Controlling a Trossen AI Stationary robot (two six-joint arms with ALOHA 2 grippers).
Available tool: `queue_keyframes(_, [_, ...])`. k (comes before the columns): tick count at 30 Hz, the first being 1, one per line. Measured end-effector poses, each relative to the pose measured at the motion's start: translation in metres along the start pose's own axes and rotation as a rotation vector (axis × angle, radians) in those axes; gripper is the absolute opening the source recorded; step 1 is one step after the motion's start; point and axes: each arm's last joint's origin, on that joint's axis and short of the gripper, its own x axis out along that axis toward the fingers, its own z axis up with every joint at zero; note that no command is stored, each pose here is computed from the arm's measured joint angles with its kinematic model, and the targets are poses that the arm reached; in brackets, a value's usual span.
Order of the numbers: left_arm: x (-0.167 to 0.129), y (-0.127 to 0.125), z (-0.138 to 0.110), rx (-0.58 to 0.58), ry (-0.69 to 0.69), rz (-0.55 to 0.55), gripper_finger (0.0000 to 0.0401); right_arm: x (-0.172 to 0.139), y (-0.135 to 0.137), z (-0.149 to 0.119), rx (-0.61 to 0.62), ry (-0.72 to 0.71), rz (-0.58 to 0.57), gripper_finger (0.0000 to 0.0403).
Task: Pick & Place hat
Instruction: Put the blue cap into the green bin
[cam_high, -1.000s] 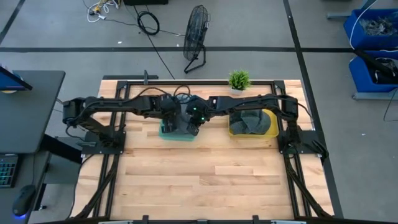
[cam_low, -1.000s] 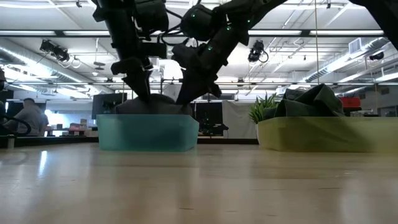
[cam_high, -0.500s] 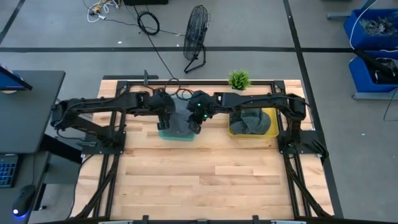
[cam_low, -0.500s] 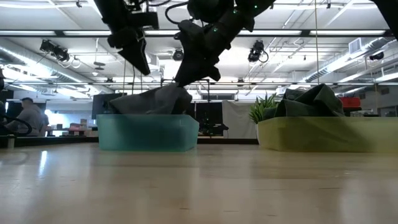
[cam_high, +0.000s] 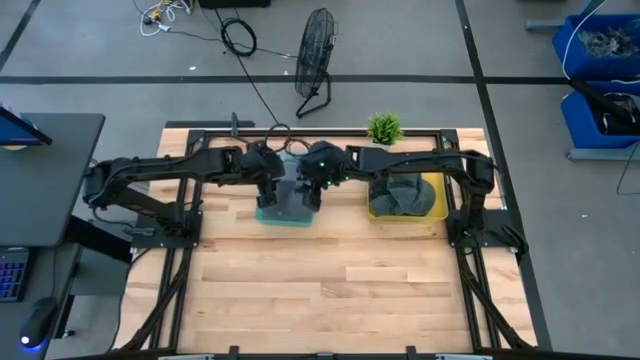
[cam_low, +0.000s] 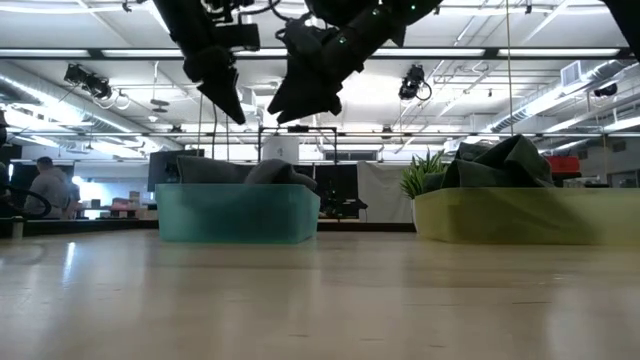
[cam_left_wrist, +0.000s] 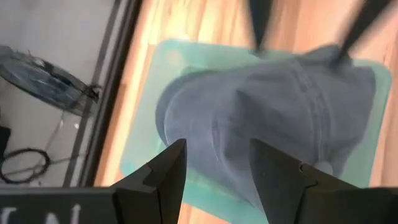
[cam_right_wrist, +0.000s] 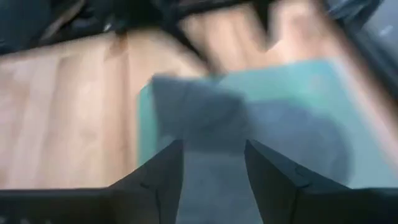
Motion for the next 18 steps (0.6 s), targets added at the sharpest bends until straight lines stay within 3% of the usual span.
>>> queue_keyframes(3, [0.008, -0.004, -0.001, -0.023, 0.040, -0.026, 0.0177, 0.003, -0.007, 0.002, -0.036, -0.027, -0.027, 0.0169])
queue_keyframes(8, [0.032, -0.014, -0.010, -0.053, 0.152, -0.065, 0.0177, 0.029, -0.014, -0.022, -0.006, 0.126, -0.049, 0.0137])
queue_keyframes(13, [0.061, -0.027, -0.035, -0.035, 0.248, -0.064, 0.0177, 0.045, -0.019, -0.047, 0.047, 0.305, -0.114, 0.0078])
queue_keyframes(18, [0.080, -0.036, -0.054, -0.055, 0.193, -0.067, 0.0177, 0.061, -0.017, -0.055, 0.052, 0.315, -0.061, 0.0009])
